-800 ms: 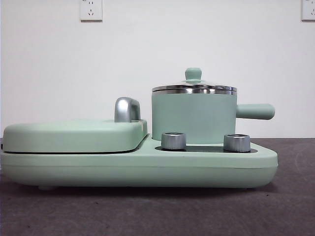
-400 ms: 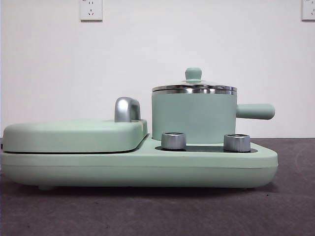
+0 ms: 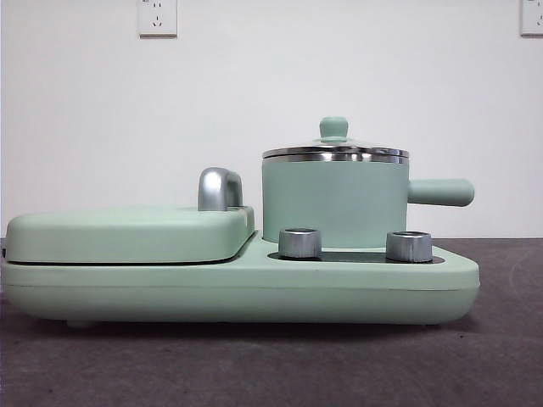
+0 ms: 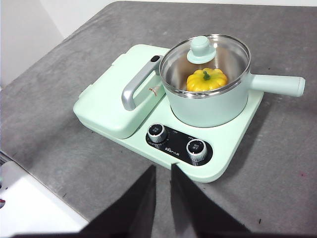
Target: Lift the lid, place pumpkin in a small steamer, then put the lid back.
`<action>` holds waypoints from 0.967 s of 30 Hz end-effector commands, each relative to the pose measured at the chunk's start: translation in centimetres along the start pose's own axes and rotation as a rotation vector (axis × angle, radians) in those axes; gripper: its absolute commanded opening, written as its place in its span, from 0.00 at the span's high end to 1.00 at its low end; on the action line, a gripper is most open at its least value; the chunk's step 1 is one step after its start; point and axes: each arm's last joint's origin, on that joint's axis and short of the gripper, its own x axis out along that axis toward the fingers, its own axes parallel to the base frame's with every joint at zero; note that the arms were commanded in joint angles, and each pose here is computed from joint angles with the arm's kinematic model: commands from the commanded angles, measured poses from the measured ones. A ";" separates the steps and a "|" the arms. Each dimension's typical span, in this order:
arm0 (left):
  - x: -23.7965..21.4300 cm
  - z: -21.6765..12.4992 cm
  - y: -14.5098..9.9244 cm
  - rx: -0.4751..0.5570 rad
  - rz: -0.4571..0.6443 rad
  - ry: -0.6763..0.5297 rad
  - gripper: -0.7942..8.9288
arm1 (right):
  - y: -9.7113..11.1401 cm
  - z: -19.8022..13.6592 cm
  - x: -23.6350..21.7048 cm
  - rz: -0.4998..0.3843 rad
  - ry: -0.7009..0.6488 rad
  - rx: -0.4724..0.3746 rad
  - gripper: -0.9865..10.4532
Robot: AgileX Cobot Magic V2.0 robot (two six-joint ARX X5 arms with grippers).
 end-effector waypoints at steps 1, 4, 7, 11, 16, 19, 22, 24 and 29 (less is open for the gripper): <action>1.0 -1.0 0.8 0.070 0.063 -0.094 0.90 | 0.1 0.2 -0.1 0.008 -0.010 -0.002 0.88; 2.5 -3.7 2.3 0.093 0.163 -0.109 0.90 | 0.1 0.2 -0.1 0.009 -0.009 -0.002 0.88; 3.9 -6.6 3.8 0.088 0.245 -0.102 0.90 | 0.1 0.2 -0.1 0.009 -0.009 -0.002 0.88; 5.1 -9.9 5.3 0.065 0.309 -0.095 0.90 | 0.1 0.2 -0.1 0.008 -0.010 -0.002 0.88; 5.7 -12.5 6.1 0.055 0.342 -0.080 0.90 | 0.1 0.2 -0.1 0.009 -0.009 -0.002 0.88; 5.9 -13.2 6.5 0.052 0.358 -0.067 0.90 | 0.1 0.2 -0.1 0.009 -0.009 -0.002 0.88; 6.0 -13.4 6.6 0.067 0.374 -0.068 0.90 | 0.1 0.2 -0.1 0.009 -0.009 -0.002 0.88; 6.0 -13.4 6.7 0.082 0.376 -0.082 0.90 | 0.1 0.2 -0.1 0.009 -0.009 -0.002 0.88; 6.1 -13.5 6.8 0.082 0.380 -0.088 0.90 | 0.1 0.2 -0.1 0.008 -0.010 -0.002 0.88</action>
